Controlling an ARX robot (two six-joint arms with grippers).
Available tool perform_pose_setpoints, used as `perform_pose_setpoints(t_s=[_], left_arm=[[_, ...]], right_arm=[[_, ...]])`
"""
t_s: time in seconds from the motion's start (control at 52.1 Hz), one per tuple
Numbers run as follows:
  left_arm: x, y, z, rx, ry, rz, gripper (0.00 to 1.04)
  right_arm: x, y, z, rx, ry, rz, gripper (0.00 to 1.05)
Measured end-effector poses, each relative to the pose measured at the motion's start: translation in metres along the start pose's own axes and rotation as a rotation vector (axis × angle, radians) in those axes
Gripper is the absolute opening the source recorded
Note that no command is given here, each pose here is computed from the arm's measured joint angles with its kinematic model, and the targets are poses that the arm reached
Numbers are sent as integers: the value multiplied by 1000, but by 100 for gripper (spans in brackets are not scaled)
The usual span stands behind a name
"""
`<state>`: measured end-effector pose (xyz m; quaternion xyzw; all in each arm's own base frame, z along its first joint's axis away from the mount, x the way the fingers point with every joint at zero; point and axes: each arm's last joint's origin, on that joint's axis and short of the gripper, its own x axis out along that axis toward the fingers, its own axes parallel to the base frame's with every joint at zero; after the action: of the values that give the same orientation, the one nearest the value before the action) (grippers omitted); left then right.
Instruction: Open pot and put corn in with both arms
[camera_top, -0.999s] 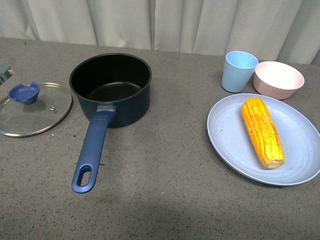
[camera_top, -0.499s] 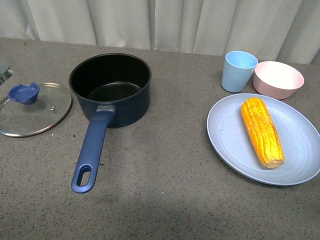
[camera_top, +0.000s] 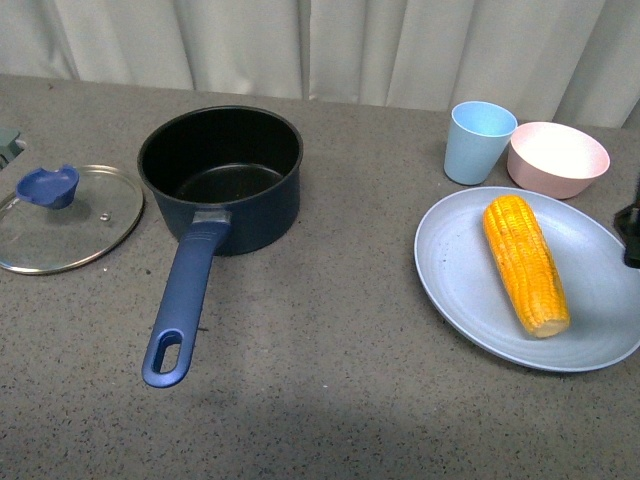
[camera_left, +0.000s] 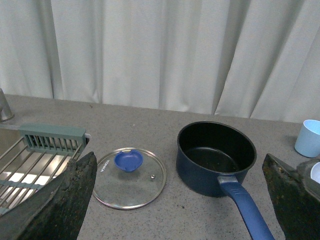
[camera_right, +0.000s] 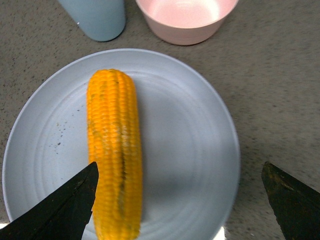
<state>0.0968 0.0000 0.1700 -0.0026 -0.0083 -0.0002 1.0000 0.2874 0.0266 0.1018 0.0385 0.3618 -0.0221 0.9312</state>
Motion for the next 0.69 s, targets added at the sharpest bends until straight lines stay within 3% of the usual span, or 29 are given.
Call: perform_pose_setpoints(t_s=[0.231, 0.595, 0.692], left_arm=[[0, 0, 0, 0, 0, 0, 98], [0, 0, 0, 0, 0, 0, 98], [0, 0, 0, 0, 0, 0, 98]], right_arm=[[37, 25, 8, -37, 128, 28, 95], [64, 31, 6, -26, 253, -2, 95], [67, 31, 3, -27, 269, -1, 85]])
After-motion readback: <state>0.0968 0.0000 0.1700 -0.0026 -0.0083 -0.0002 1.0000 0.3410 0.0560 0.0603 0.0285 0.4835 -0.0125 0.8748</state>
